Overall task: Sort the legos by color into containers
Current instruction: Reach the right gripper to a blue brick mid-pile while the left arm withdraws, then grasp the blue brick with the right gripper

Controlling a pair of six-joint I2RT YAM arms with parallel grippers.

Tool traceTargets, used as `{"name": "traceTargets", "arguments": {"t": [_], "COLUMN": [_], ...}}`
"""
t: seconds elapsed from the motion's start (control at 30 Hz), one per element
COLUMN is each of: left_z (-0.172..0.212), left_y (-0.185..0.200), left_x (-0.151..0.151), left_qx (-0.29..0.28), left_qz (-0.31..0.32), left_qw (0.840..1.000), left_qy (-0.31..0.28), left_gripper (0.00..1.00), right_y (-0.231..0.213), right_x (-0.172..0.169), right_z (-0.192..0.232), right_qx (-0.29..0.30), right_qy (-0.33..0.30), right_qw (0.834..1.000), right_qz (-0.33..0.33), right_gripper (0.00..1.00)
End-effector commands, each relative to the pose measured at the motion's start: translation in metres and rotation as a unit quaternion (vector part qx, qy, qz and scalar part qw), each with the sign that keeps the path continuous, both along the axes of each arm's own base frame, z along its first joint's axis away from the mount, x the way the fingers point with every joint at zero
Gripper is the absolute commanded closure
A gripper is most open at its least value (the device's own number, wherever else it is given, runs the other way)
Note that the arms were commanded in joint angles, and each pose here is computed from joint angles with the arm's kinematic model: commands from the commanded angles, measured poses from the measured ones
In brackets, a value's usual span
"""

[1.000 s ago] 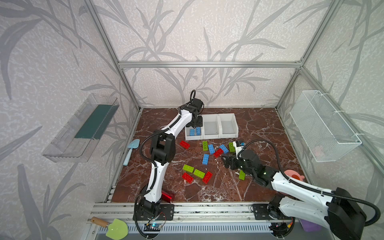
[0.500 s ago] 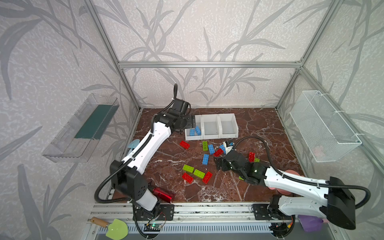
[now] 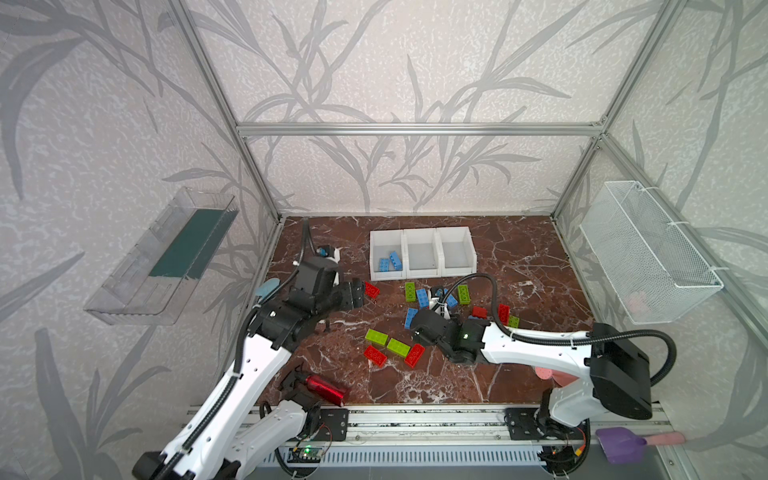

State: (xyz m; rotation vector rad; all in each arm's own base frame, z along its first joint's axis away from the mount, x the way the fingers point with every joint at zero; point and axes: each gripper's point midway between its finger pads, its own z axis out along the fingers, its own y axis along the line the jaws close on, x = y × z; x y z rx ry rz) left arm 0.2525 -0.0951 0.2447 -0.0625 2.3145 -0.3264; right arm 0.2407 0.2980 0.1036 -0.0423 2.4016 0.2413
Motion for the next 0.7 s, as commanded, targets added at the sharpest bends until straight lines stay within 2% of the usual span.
{"name": "traceTargets", "arguments": {"t": [0.0,0.23,0.43,0.67], "left_z": [-0.002,-0.001,0.003,0.006], "left_y": [0.012,0.021,0.011,0.008], "left_x": [-0.016,-0.032,-0.035,-0.04], "left_qx": [0.007,0.007,-0.014,-0.017], "left_qz": [0.004,0.002,-0.024,-0.032], "left_qw": [1.0,0.999,0.998,0.998], "left_qy": [-0.021,-0.043,-0.049,-0.057], "left_gripper": [0.11,0.11,0.11,0.11], "right_y": [-0.007,0.013,0.028,0.042], "right_x": [0.002,0.012,0.02,0.032], "right_z": [-0.01,-0.036,-0.056,-0.07], "right_qx": [-0.02,-0.039,-0.036,-0.047], "right_qy": [0.01,0.034,0.041,0.039], "right_qw": [0.998,0.994,0.991,0.99], "right_qz": [-0.054,-0.098,-0.125,-0.13], "right_gripper": [0.15,0.2,0.22,0.3]}}
